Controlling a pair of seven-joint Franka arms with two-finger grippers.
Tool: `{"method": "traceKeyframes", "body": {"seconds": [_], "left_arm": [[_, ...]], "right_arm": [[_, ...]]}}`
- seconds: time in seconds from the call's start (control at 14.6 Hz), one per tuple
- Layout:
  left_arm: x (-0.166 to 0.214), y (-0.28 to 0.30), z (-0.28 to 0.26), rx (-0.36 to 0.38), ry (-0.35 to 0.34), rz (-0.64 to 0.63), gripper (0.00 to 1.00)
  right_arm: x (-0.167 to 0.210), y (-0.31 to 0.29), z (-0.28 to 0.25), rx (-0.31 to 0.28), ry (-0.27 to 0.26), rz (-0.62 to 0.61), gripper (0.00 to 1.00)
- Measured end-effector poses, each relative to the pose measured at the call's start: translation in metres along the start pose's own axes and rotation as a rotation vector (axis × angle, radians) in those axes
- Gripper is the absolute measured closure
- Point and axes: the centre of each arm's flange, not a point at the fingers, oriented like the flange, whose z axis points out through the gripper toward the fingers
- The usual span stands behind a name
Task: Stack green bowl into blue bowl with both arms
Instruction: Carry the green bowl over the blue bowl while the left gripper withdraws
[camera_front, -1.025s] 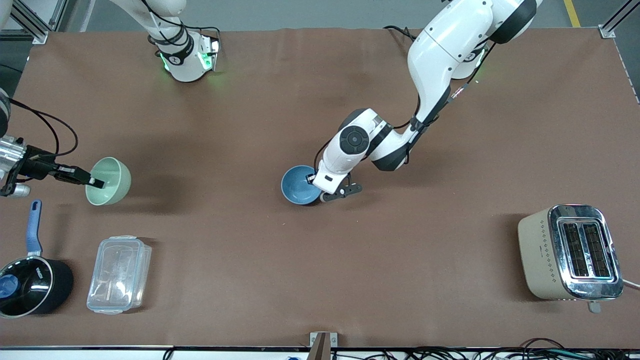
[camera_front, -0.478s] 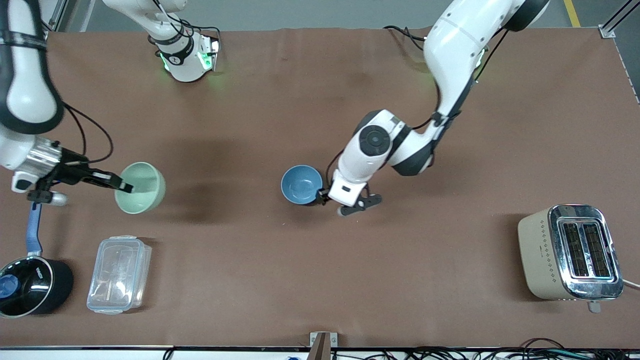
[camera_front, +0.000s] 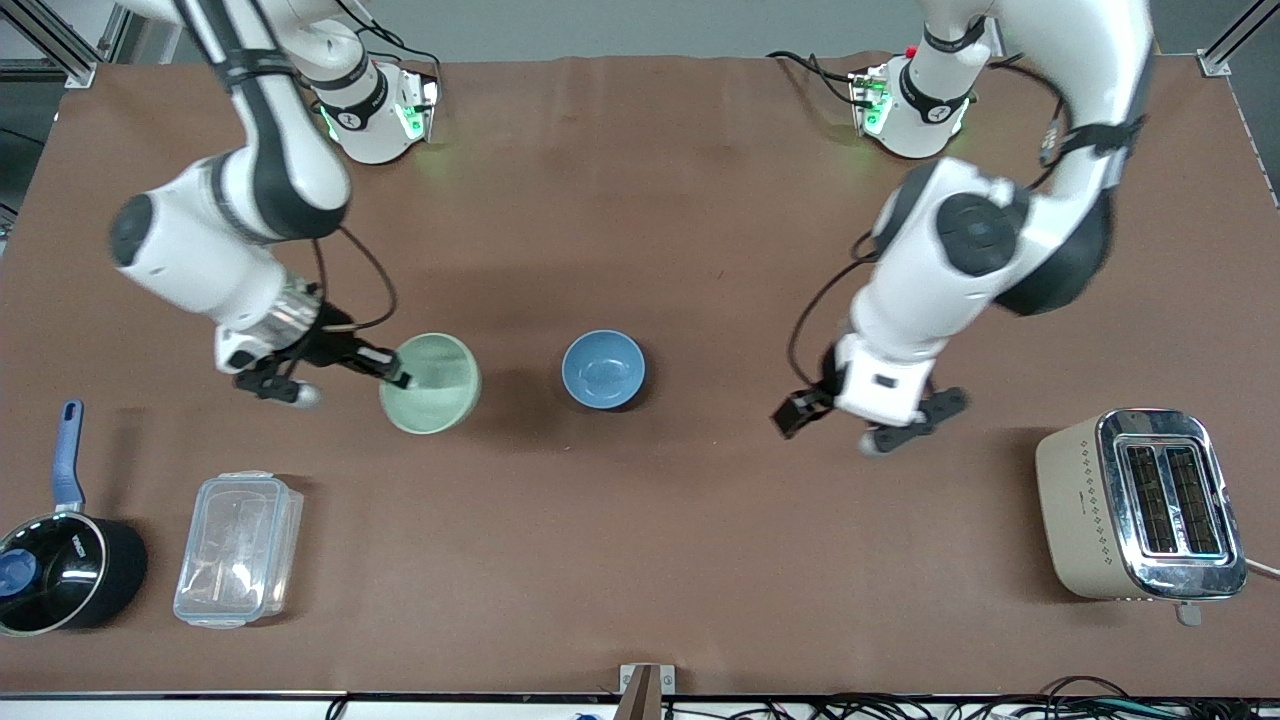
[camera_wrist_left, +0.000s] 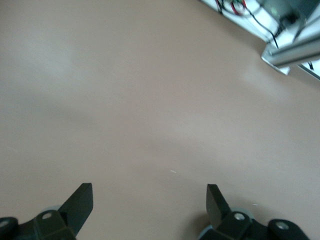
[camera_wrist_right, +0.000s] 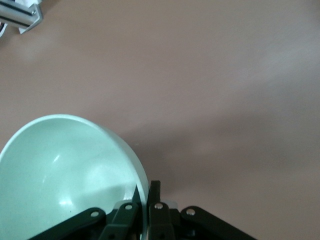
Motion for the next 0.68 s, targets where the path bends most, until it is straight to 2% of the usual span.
{"method": "traceKeyframes", "body": {"seconds": [0.27,0.48,0.68], "left_arm": [[0.042,-0.077,-0.087,0.051,0.029,0.176,0.0],[0.044,-0.114,-0.133,0.094,0.014,0.268,0.0],[0.036,-0.138,-0.163,0.129,-0.012,0.313,0.0]], "right_arm": [[-0.06,-0.049,0.077,-0.02,0.054,0.059,0.95],[-0.088,-0.056,0.137,-0.051,0.086,0.06,0.95],[-0.096,-0.058,0.161,-0.069,0.087,0.075,0.95]]}}
